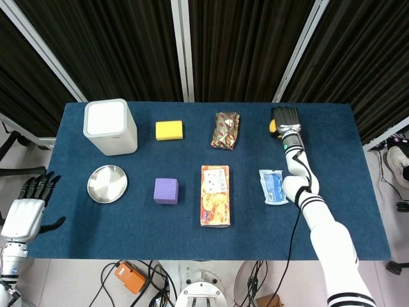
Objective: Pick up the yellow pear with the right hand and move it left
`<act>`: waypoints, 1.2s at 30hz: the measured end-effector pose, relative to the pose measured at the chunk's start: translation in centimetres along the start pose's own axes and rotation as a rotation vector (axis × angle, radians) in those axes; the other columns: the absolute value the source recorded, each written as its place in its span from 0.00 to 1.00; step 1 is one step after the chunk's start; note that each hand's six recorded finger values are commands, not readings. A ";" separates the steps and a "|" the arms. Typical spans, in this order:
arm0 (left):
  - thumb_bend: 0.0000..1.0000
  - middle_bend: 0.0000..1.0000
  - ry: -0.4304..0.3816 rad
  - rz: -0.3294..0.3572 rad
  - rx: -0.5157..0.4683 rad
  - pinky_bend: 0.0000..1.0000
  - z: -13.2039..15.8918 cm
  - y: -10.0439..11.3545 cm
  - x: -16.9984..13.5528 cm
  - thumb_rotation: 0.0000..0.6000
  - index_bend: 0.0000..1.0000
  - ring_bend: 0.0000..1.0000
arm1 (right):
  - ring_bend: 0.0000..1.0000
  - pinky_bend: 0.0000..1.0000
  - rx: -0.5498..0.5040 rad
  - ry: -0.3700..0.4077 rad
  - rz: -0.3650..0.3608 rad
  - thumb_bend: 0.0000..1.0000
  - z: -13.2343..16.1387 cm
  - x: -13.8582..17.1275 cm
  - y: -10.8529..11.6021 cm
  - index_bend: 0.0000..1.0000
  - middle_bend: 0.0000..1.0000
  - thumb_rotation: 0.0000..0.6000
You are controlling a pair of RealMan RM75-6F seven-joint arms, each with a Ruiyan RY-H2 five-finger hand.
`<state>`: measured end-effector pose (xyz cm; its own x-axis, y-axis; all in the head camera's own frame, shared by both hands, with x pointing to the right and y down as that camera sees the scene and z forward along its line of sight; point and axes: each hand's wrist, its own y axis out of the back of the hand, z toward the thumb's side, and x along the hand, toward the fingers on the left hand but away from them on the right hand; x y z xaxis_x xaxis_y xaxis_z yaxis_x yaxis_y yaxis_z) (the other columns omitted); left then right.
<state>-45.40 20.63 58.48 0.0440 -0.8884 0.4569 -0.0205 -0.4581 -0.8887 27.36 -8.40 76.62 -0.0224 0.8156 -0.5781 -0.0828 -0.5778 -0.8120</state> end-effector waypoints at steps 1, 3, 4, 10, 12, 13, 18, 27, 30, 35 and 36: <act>0.12 0.00 -0.001 0.002 0.000 0.04 0.0 0.0 0.0 1.00 0.00 0.00 | 0.61 0.61 -0.008 0.015 -0.013 0.45 0.4 0.0 0.3 0.71 0.56 1.00; 0.12 0.00 -0.002 0.005 -0.002 0.04 0.0 0.1 -0.1 1.00 0.00 0.00 | 0.61 0.61 -0.023 0.058 -0.044 0.45 1.4 0.3 0.9 0.71 0.56 1.00; 0.12 0.00 -0.002 0.006 -0.002 0.04 0.0 0.1 -0.1 1.00 0.00 0.00 | 0.61 0.61 -0.028 0.081 -0.059 0.45 2.0 0.5 1.2 0.71 0.56 1.00; 0.12 0.00 -0.005 0.015 -0.003 0.04 0.0 0.3 -0.3 1.00 0.00 0.00 | 0.61 0.61 -0.060 0.276 -0.112 0.45 6.7 3.1 1.8 0.71 0.56 1.00; 0.12 0.00 -0.004 0.019 -0.004 0.04 -0.1 0.4 -0.4 1.00 0.00 0.00 | 0.61 0.60 -0.073 0.352 -0.105 0.45 8.7 4.7 1.4 0.71 0.56 1.00; 0.12 0.00 -0.003 0.021 -0.005 0.04 -0.1 0.4 -0.5 1.00 0.00 0.00 | 0.61 0.60 -0.078 0.384 -0.099 0.45 9.6 5.4 1.2 0.71 0.56 1.00; 0.12 0.00 -0.001 0.036 -0.008 0.04 -0.3 0.7 -0.7 1.00 0.00 0.00 | 0.61 0.60 -0.051 0.511 -0.085 0.45 13.2 8.9 0.3 0.71 0.56 1.00; 0.12 0.00 -0.002 0.037 -0.015 0.04 -0.4 0.8 -0.9 1.00 0.00 0.00 | 0.59 0.57 0.033 0.527 -0.063 0.45 15.6 9.3 -1.8 0.63 0.56 1.00; 0.12 0.00 -0.003 0.029 -0.018 0.04 -0.4 0.7 -0.9 1.00 0.00 0.00 | 0.56 0.52 0.035 0.529 -0.036 0.45 16.3 9.1 -2.5 0.51 0.56 1.00; 0.12 0.00 -0.003 0.030 -0.017 0.04 -0.4 0.7 -0.9 1.00 0.00 0.00 | 0.43 0.44 0.014 0.546 -0.018 0.45 17.0 9.2 -2.9 0.19 0.47 1.00; 0.12 0.00 -0.003 0.028 -0.017 0.04 -0.4 0.7 -0.9 1.00 0.00 0.00 | 0.40 0.42 0.008 0.549 -0.015 0.45 17.1 9.2 -2.9 0.14 0.44 1.00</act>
<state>-45.85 21.08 57.45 0.0458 -0.9010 0.4314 -0.0389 -0.4331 -0.9005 10.37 1.32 75.06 0.5021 0.6874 -0.5248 -0.0862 -0.5640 -0.8213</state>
